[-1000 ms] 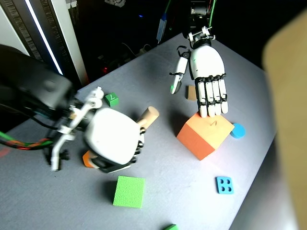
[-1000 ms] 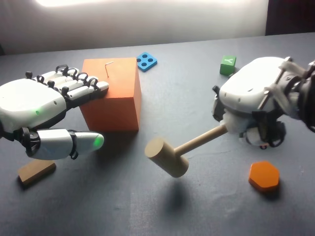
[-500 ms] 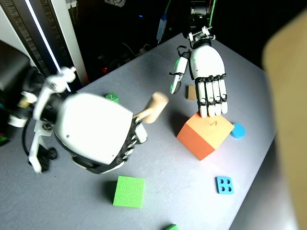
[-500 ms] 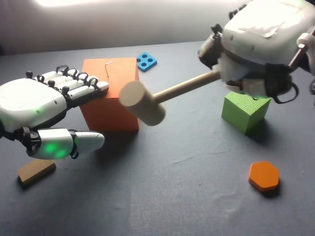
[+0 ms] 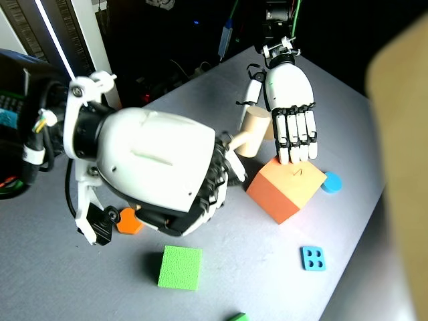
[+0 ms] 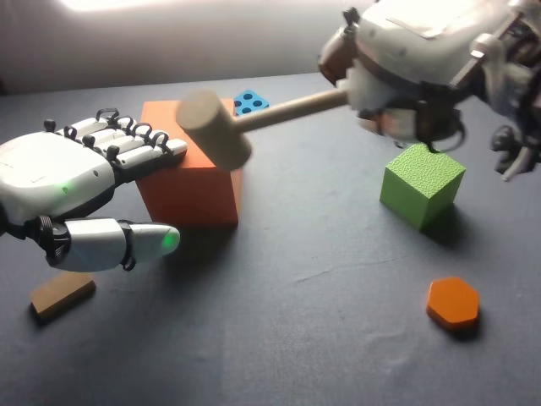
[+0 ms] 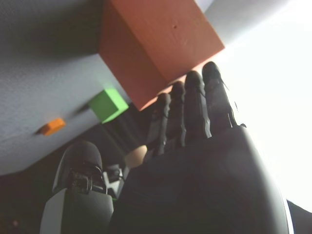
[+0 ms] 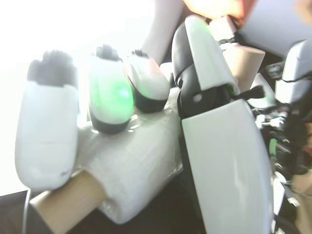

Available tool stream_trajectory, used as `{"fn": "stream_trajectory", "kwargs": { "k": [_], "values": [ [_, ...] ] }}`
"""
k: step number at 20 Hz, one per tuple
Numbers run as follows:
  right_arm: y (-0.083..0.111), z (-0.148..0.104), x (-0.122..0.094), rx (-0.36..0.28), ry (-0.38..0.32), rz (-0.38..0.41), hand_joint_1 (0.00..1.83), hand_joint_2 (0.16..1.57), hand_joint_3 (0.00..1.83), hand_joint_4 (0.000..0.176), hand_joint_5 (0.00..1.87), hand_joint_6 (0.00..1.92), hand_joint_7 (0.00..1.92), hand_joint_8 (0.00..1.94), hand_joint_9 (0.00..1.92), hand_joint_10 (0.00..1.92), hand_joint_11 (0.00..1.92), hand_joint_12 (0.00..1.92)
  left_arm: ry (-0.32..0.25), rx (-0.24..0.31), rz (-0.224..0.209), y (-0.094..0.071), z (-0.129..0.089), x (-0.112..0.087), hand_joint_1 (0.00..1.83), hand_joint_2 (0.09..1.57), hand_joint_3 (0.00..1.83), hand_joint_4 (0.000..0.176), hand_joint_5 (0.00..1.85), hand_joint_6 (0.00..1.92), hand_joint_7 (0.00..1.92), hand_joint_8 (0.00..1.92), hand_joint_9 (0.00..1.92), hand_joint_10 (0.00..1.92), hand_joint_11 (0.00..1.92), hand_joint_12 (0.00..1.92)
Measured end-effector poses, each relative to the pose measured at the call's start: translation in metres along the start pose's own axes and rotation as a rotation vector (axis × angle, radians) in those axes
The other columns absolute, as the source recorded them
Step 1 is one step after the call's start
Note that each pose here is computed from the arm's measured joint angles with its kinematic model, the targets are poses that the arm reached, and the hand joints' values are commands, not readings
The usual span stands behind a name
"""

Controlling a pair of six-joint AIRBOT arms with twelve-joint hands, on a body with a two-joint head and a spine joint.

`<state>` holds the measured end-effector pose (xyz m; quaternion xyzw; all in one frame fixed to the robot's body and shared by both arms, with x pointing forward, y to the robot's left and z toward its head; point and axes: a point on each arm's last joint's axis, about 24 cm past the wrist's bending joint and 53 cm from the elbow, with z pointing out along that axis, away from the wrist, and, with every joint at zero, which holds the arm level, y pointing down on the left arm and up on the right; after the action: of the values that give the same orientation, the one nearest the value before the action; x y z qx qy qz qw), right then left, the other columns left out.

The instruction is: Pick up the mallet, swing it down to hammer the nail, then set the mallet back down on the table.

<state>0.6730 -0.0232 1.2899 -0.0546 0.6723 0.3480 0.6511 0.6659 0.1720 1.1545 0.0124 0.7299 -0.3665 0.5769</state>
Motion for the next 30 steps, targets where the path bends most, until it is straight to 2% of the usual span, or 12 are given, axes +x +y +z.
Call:
{"fn": "stream_trajectory", "kwargs": {
  "k": [3,6,8,11,12,14,16,18,20,22,24,30],
  "values": [
    [-0.004,0.019,-0.003,0.041,-0.024,0.012,0.11,1.57,0.05,0.176,1.47,1.92,1.63,1.94,1.68,1.92,1.84,1.92,-0.001,0.0,0.0,0.0,0.0,0.0,0.0,1.27,0.0,0.0,0.12,0.0,0.12,0.0,0.09,0.0,0.0,0.19],
    [-0.022,0.036,-0.011,0.094,-0.052,0.037,0.13,1.57,0.06,0.176,1.48,1.92,1.65,1.94,1.7,1.92,1.85,1.92,-0.001,-0.001,0.003,0.001,0.0,-0.001,0.0,1.27,0.0,0.0,0.12,0.0,0.12,0.0,0.09,0.0,0.0,0.18],
    [-0.026,0.044,-0.016,0.107,-0.072,0.033,0.11,1.57,0.08,0.176,1.48,1.92,1.65,1.94,1.7,1.92,1.85,1.92,0.0,-0.002,0.005,0.001,0.0,-0.001,0.0,1.27,0.0,0.0,0.09,0.0,0.09,0.0,0.06,0.0,0.0,0.13],
    [-0.012,0.057,-0.015,0.084,-0.07,0.037,0.06,1.57,0.09,0.176,1.47,1.92,1.64,1.94,1.69,1.92,1.85,1.92,0.004,-0.006,0.007,0.003,0.0,0.0,0.0,1.25,0.0,0.0,0.09,0.0,0.07,0.0,0.04,0.0,0.0,0.11],
    [-0.009,0.059,-0.013,0.075,-0.064,0.039,0.06,1.57,0.09,0.176,1.48,1.92,1.64,1.94,1.7,1.92,1.85,1.92,0.004,-0.006,0.006,0.003,0.0,0.0,0.0,1.25,0.0,0.0,0.1,0.0,0.09,0.0,0.06,0.0,0.0,0.16],
    [0.0,0.063,-0.018,0.058,-0.07,0.046,0.09,1.57,0.08,0.176,1.49,1.92,1.65,1.94,1.7,1.92,1.85,1.92,0.005,-0.006,0.006,0.003,0.0,0.0,0.0,1.26,0.0,0.0,0.1,0.0,0.08,0.0,0.06,0.0,0.0,0.15],
    [0.003,0.065,-0.026,0.052,-0.088,0.044,0.1,1.57,0.09,0.176,1.5,1.92,1.65,1.94,1.7,1.92,1.85,1.92,0.004,-0.006,0.006,0.003,0.0,0.0,0.0,1.25,0.0,0.0,0.09,0.0,0.07,0.0,0.03,0.0,0.0,0.08],
    [0.001,0.065,-0.028,0.06,-0.095,0.047,0.15,1.57,0.06,0.176,1.49,1.92,1.65,1.94,1.7,1.92,1.85,1.92,0.005,-0.006,0.006,0.003,0.0,0.0,0.0,1.26,0.0,0.0,0.1,0.0,0.09,0.0,0.05,0.0,0.0,0.1],
    [-0.004,0.064,-0.02,0.071,-0.085,0.04,0.14,1.57,0.07,0.176,1.49,1.92,1.66,1.94,1.7,1.92,1.85,1.92,0.005,-0.006,0.006,0.003,0.0,0.0,0.0,1.26,0.0,0.0,0.08,0.0,0.07,0.0,0.04,0.0,0.0,0.06],
    [-0.014,0.063,-0.003,0.088,-0.055,0.033,0.13,1.57,0.07,0.176,1.51,1.92,1.65,1.94,1.7,1.92,1.85,1.92,0.005,-0.006,0.006,0.003,0.0,0.0,0.0,1.25,0.0,0.0,0.07,0.0,0.06,0.0,0.02,0.0,0.0,0.01],
    [-0.031,0.063,0.015,0.118,-0.022,0.057,0.12,1.57,0.07,0.176,1.51,1.92,1.66,1.94,1.71,1.92,1.86,1.92,0.005,-0.006,0.006,0.003,0.0,0.0,0.0,1.25,0.0,0.0,0.06,0.0,0.05,0.0,0.01,0.0,0.0,0.0],
    [-0.045,0.058,0.034,0.148,-0.005,0.073,0.18,1.57,0.06,0.176,1.46,1.92,1.62,1.94,1.68,1.92,1.85,1.92,0.009,-0.007,0.003,0.003,0.001,0.002,0.0,1.25,0.0,0.0,0.07,0.0,0.06,0.0,0.03,0.01,0.01,0.01]
  ]
}}
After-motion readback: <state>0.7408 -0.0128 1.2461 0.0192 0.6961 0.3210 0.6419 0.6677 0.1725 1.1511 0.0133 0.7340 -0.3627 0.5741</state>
